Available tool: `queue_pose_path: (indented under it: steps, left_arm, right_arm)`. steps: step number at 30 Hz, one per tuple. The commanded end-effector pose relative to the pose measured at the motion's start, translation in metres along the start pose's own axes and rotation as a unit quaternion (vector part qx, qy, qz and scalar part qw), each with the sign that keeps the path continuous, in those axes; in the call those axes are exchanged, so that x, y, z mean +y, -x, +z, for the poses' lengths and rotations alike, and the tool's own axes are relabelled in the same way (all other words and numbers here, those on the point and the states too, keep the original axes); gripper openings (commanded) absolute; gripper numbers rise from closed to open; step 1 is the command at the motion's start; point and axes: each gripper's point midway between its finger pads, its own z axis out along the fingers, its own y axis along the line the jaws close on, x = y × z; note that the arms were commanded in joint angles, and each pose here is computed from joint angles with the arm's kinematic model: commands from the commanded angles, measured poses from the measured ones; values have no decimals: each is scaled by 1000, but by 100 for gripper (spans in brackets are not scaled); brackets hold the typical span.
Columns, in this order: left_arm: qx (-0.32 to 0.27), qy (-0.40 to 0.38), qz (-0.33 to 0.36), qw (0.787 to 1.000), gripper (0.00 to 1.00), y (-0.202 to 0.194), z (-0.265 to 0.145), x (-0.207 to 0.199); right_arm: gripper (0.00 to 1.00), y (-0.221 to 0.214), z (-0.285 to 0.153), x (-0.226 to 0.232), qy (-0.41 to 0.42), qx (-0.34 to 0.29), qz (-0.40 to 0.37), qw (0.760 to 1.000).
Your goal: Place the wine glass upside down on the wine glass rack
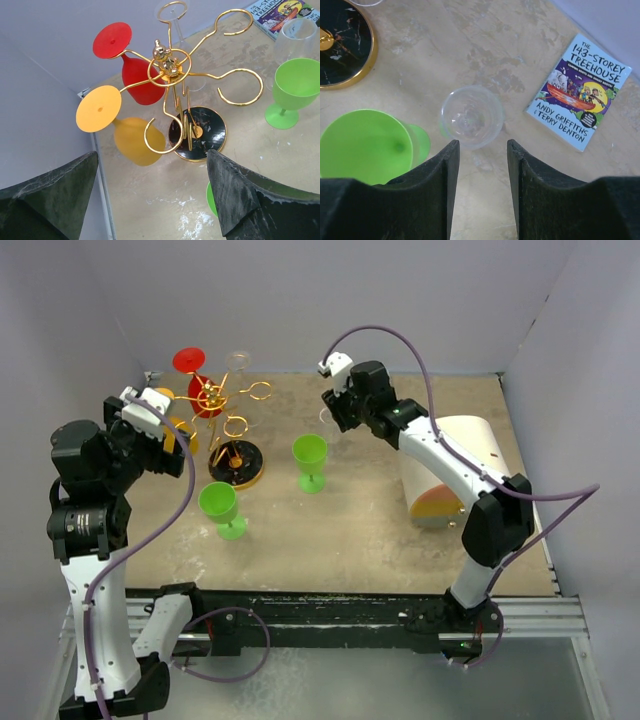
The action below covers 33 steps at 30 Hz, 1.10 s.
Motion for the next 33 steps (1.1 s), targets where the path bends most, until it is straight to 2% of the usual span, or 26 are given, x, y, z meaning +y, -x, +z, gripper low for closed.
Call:
queue_pose_path:
  steps: [1,13,20,33]
  left_arm:
    - [-32,17,6,999,92,19,-7,7]
    - [-26,16,4,1000,93,16,-4,8]
    - [-25,12,2,1000,94,16,-2,8]
    - [-26,8,3,1000,94,18,-3,7]
  right_arm:
    - [46,28,-14,-1,17,-38,12,999]
    - [52,11,-40,29,82,-13,26,996]
    - [49,-5,-31,58,103,12,26,994]
    - [45,-31,-7,66,80,48,20,995]
